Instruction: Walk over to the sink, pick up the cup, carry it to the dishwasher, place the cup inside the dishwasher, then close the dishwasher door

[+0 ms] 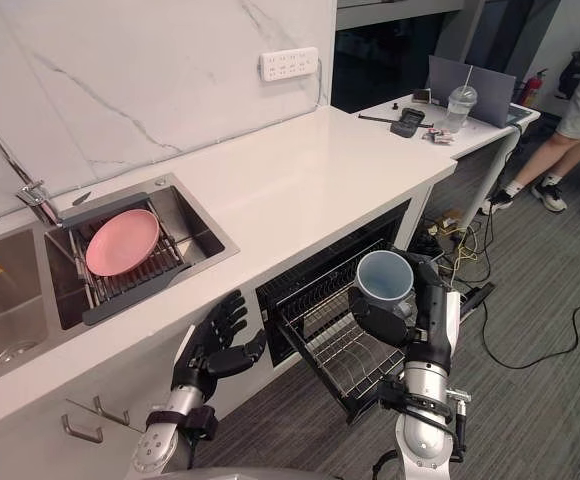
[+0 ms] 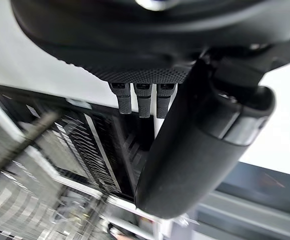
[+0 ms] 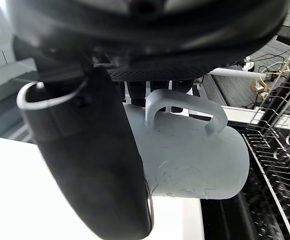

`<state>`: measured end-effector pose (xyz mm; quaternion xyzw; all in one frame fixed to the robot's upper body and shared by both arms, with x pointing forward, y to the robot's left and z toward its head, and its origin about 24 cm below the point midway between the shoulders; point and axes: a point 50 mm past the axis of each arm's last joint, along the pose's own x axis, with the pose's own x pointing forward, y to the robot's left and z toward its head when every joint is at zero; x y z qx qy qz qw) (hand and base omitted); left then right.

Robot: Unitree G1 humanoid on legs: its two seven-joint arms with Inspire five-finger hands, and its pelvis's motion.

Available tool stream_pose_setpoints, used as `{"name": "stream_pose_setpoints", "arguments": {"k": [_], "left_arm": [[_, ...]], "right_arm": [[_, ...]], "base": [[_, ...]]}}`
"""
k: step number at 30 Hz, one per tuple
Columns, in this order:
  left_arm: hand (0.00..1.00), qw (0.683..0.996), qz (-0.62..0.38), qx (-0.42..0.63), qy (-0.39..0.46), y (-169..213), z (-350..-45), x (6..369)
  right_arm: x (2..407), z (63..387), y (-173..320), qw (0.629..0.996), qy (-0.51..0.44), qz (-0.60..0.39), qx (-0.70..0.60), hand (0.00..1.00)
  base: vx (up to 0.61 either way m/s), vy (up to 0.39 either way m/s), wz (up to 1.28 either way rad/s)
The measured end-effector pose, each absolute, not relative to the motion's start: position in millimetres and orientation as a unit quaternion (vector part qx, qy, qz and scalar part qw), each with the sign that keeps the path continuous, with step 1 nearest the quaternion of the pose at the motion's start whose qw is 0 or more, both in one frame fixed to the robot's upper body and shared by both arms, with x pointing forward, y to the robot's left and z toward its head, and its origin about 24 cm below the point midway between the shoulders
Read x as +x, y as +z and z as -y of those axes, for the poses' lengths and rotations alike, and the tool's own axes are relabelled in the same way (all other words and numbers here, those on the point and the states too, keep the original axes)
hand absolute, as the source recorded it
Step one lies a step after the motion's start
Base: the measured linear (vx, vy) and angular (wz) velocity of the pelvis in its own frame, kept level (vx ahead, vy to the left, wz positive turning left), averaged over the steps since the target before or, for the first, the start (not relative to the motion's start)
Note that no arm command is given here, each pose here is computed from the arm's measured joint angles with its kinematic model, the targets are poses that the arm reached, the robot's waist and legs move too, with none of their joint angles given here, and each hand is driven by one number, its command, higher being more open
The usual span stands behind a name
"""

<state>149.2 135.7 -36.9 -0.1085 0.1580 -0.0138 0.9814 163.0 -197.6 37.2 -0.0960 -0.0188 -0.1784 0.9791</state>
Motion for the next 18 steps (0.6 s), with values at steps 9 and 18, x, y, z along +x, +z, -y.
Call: {"name": "stream_pose_setpoints", "arguments": {"k": [9,18], "left_arm": [[0.9,0.965,-0.248,-0.083,0.03,-74,-156,123],[0.9,0.956,-0.281,-0.042,0.076,-90,-181,122]], "right_arm": [[170,201,21,0.98,-0.169,-0.012,-0.104,0.3],[201,204,23,0.982,-0.156,0.006,-0.104,0.3]], "base": [[0.01,-0.005,0.11],[-0.02,0.006,0.08]]}}
